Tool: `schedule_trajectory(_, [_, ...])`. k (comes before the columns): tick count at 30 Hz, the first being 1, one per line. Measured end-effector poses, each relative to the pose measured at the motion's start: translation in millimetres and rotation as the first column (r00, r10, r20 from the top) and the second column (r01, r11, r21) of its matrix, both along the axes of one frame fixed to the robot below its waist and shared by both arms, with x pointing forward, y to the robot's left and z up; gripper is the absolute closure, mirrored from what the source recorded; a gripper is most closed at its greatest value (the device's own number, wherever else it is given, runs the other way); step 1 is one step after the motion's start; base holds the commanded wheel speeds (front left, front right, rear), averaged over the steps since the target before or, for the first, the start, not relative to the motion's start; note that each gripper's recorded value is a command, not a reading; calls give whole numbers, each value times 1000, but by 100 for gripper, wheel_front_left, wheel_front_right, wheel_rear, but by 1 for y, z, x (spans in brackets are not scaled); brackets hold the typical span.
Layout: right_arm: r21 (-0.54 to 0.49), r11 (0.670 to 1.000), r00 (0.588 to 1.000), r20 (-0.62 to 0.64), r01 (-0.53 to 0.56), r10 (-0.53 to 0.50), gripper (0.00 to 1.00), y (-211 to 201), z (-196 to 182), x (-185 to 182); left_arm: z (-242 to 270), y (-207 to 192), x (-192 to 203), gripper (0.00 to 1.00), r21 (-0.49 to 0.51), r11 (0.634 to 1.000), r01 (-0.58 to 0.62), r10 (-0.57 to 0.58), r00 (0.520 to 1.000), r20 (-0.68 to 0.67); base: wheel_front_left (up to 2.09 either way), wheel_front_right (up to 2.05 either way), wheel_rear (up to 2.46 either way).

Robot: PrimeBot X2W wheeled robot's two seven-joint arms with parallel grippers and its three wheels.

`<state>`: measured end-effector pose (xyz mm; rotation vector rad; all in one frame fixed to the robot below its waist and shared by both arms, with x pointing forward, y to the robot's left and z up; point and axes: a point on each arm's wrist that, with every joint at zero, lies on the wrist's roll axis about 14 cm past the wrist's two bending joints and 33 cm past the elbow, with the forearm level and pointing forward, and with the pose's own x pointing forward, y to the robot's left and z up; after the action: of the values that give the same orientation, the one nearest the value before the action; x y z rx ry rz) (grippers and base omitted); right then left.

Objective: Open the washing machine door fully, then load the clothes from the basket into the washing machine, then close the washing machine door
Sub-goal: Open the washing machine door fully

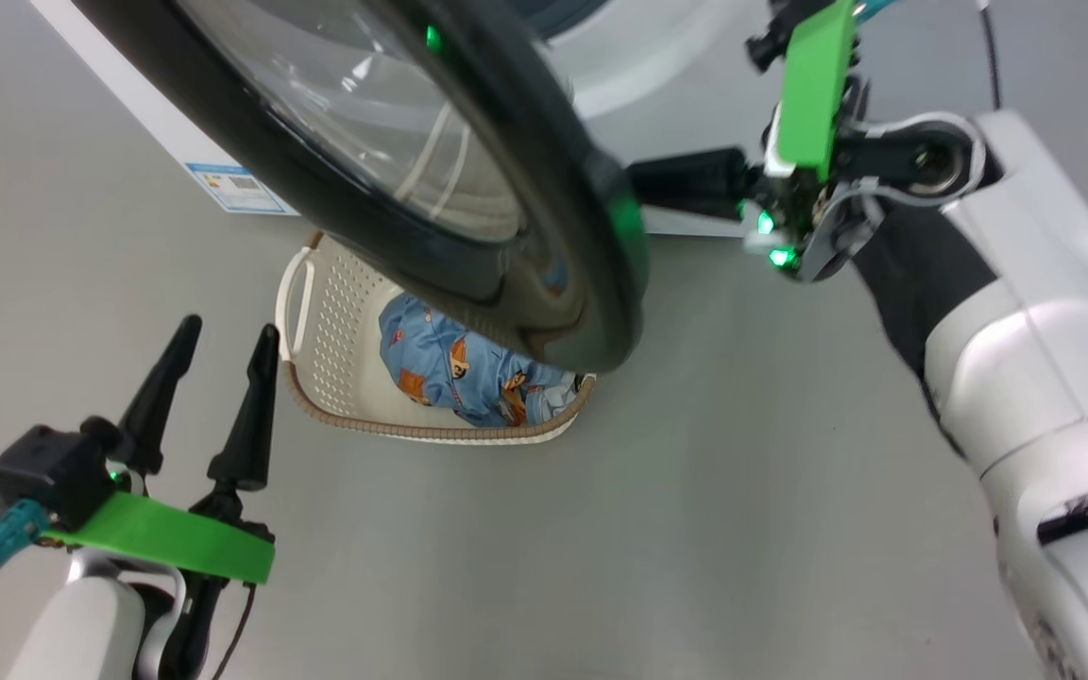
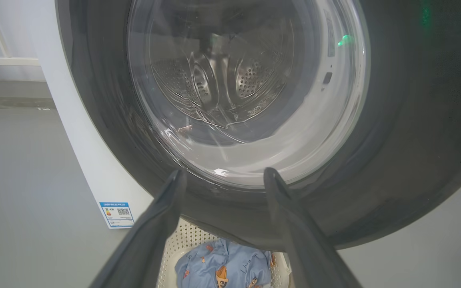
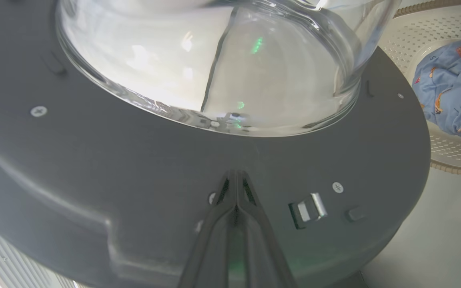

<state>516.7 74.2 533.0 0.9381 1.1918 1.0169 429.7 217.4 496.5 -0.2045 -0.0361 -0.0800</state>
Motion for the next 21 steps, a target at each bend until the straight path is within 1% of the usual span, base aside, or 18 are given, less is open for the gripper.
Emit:
schedule_trajectory(8, [56, 997, 999, 4, -52, 52, 100, 23, -7, -31, 3, 3, -4, 0, 1, 1000, -11, 11, 1000, 4, 0, 0, 0])
schedule_trajectory(13, [101, 990, 995, -25, -94, 97, 100, 43, -13, -54, 4, 7, -7, 0, 4, 1000, -22, 22, 1000, 5, 0, 0, 0])
schedule_trajectory(21, [122, 981, 986, -54, -150, 158, 100, 66, -18, -81, 4, 12, -9, 0, 7, 999, -35, 35, 999, 4, 0, 0, 0])
